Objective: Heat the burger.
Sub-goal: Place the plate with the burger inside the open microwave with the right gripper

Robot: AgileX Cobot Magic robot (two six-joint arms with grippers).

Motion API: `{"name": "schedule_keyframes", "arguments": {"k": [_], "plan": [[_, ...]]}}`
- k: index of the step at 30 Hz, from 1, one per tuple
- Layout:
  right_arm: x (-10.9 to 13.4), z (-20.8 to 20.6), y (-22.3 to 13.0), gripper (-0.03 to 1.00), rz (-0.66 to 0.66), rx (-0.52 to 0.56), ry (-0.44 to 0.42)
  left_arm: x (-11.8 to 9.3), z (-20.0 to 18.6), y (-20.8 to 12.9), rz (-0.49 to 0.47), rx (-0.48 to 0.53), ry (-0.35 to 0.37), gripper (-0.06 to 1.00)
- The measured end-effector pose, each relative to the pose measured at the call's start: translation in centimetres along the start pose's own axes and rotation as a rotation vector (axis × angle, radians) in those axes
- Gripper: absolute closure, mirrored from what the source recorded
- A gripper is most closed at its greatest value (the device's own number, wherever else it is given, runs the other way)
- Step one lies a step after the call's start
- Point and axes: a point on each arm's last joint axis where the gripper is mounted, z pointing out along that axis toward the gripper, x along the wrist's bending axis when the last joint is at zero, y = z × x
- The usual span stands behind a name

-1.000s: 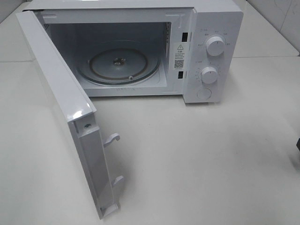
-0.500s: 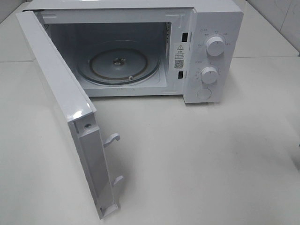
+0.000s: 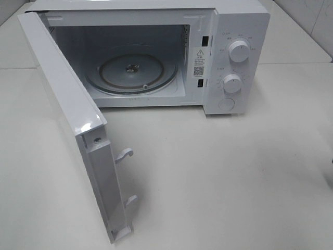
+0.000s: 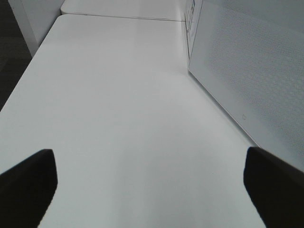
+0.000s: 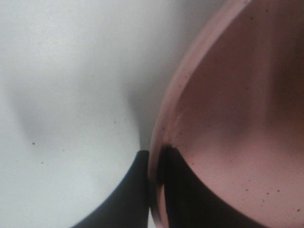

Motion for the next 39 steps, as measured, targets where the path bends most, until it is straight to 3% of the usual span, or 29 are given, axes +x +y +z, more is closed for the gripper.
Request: {"name": "schedule_keyframes", "arguments": {"k": [12,23,39], "plan": [[3.2,-1.5,-0.7,0.93,-0.085,-0.034,-0.032,0.0,0.0,0.0,0.000,0.000,0.000,-0.05],[5.9,-4.1,-4.3,0.93,-0.118,-0.072,-0.089,0.0,0.0,0.0,0.000,0.000,0.000,-0.05],[11.0,-7.6,-8.8,0.92,-0.495,-0.198,-0.259,0.0,0.0,0.0,0.000,0.000,0.000,-0.05]]}}
